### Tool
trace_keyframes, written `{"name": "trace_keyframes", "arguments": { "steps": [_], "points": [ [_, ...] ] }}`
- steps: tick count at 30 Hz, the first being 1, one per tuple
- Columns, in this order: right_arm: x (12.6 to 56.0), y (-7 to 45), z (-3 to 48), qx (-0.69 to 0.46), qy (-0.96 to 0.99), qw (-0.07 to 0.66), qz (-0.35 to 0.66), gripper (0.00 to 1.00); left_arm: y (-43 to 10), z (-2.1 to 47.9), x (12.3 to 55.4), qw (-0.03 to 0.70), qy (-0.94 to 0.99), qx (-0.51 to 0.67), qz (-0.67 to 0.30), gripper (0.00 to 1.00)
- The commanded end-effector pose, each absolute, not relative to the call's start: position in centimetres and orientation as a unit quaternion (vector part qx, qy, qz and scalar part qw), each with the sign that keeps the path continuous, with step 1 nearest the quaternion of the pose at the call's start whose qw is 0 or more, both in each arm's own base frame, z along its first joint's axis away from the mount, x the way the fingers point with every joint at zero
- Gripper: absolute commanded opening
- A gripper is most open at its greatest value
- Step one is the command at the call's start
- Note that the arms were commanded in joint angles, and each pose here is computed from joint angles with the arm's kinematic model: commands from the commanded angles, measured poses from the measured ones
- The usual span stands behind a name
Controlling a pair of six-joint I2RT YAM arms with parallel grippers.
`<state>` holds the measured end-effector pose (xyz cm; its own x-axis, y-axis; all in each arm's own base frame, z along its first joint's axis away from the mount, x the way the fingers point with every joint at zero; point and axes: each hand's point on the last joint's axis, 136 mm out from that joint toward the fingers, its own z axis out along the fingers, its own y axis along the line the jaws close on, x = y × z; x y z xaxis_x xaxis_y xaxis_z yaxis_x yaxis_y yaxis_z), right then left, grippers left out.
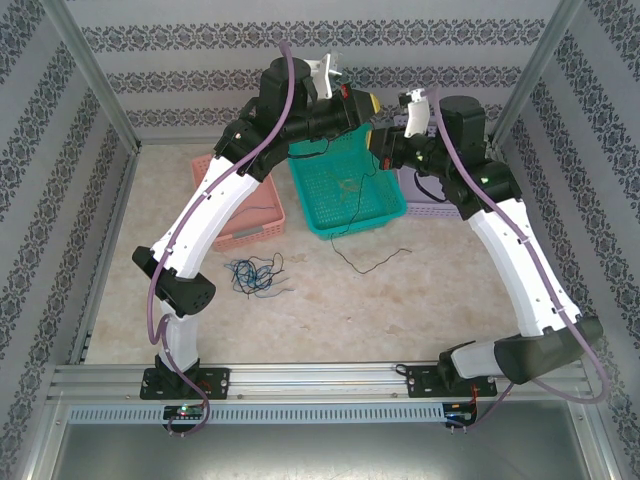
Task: Untangle the cables
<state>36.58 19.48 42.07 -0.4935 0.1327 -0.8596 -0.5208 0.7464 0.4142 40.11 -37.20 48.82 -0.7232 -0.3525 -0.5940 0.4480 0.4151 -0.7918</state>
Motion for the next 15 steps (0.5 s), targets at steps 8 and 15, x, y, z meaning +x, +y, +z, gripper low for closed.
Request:
{"name": "trace_keyframes", "arguments": {
  "steps": [8,15],
  "points": [
    [35.8,13.1,46.8,-0.047,0.771,0.570,0.279,0.00,-34.0,51.8,40.5,0.436,0.741,-0.003,-0.511,0.65],
    [32.5,7.3,50.8,0.019,0.745,0.639,0.189,0.00,-31.9,48.0,42.3,0.438,0.783,-0.053,-0.439,0.68]
  ]
}}
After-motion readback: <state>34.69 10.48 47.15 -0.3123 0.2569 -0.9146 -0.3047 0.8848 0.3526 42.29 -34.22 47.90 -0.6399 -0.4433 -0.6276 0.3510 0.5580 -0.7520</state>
